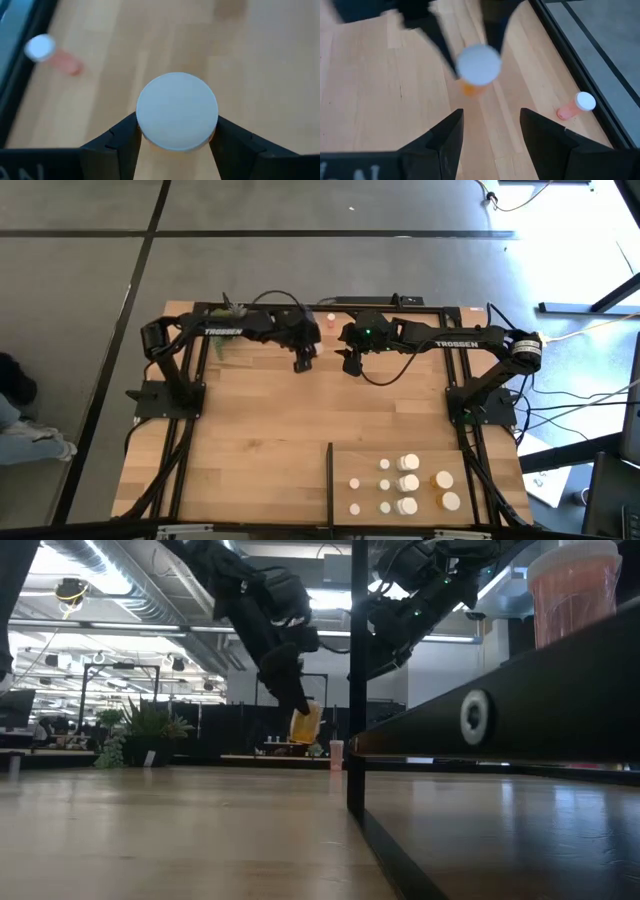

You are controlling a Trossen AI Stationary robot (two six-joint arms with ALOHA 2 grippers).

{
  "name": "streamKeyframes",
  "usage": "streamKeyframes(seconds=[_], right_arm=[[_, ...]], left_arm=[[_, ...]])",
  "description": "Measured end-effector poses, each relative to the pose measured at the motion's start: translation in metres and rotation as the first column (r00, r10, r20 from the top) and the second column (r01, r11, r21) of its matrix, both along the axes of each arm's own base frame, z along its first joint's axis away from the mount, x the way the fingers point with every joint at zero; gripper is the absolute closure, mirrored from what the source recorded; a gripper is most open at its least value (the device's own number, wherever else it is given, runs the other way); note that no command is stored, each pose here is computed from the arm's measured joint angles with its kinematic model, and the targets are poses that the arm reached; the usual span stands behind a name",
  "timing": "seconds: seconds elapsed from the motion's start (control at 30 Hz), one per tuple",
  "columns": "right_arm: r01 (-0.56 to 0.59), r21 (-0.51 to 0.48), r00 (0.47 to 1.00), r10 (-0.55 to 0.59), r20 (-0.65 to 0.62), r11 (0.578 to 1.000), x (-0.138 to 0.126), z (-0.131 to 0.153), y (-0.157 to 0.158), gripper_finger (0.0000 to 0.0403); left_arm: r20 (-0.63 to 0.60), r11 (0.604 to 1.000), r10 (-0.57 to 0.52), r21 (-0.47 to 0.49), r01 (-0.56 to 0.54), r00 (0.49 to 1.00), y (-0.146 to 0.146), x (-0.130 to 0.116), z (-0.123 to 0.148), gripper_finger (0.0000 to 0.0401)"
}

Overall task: Pick and place medicine bottles onto shelf by color
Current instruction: Put the orange pill bottle on the shelf aligned with the other orange pill bottles

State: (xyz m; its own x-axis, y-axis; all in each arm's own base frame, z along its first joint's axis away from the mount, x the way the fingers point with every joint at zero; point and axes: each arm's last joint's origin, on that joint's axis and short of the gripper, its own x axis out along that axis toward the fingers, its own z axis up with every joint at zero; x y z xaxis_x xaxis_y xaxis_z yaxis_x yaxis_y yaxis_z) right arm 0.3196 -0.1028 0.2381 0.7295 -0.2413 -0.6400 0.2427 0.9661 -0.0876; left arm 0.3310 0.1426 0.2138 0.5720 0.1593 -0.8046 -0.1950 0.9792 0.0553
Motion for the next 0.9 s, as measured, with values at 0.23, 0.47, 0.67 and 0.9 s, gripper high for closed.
streamKeyframes(seconds=[0.23,0.47,0.67,0.9], right_arm=[[-0.012,0.014,1.0,0.012,-0.015,1.0,-0.011,0.012,0.008,0.0205],[-0.108,-0.015,0.994,0.108,-0.005,0.994,-0.032,0.042,0.037,0.0205],[-0.152,-0.03,0.988,0.152,0.01,0.988,-0.05,0.061,0.063,0.0205],[-0.158,-0.019,0.987,0.158,-0.004,0.987,-0.071,0.074,0.086,0.0205]], left_arm=[[0.04,0.998,-0.058,-0.013,0.059,0.997,-0.038,0.017,0.002,0.0203],[0.096,0.996,-0.086,0.039,0.083,0.992,-0.065,0.029,0.006,0.0203],[0.163,0.993,-0.11,0.054,0.103,0.98,-0.077,0.037,0.011,0.0203],[0.214,0.989,-0.142,0.067,0.13,0.966,-0.088,0.042,0.015,0.0203]])
